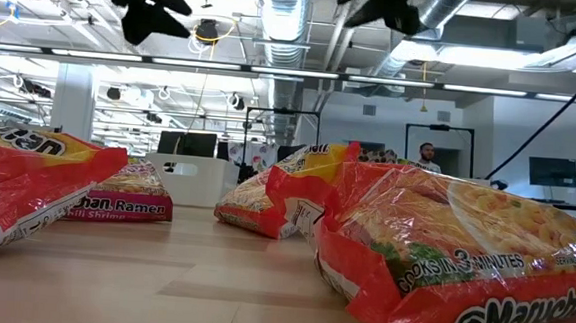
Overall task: Sort Maruchan noodles
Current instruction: Put the orange noodle pack into the middle white bin
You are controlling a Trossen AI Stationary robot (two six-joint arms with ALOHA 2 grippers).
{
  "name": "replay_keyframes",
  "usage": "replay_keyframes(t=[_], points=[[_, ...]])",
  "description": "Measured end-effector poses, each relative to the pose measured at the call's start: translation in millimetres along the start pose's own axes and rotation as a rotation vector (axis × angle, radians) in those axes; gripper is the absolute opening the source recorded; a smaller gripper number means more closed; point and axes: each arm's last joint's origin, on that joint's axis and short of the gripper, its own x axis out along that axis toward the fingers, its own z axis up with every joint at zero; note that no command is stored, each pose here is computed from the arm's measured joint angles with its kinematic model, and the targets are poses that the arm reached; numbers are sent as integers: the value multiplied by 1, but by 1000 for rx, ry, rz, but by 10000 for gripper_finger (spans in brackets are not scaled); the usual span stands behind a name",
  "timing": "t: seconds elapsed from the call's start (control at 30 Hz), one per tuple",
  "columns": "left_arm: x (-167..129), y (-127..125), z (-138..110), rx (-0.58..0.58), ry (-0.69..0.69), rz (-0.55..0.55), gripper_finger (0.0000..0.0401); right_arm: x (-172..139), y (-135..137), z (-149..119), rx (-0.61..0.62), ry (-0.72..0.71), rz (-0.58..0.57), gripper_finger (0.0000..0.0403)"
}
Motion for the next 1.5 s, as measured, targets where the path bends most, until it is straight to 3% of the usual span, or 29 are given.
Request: replay_keyframes(t=[0.27, 0.37, 0.73, 1.0, 1.5], points=[[-4, -14, 6, -116, 277, -305, 198, -10, 8, 8, -16, -40, 30, 182], [-2, -19, -1, -146, 365, -354, 198, -10, 7, 8, -26, -40, 29, 182], [16, -52, -33, -70, 656, -428, 198, -10, 7, 8, -61, -40, 28, 182], [44, -77, -61, -44, 832, -361, 198, -10, 7, 8, -79, -37, 26, 182], [97, -117, -96, -89, 906, -405, 198, -10, 7, 8, -138, -38, 25, 182]])
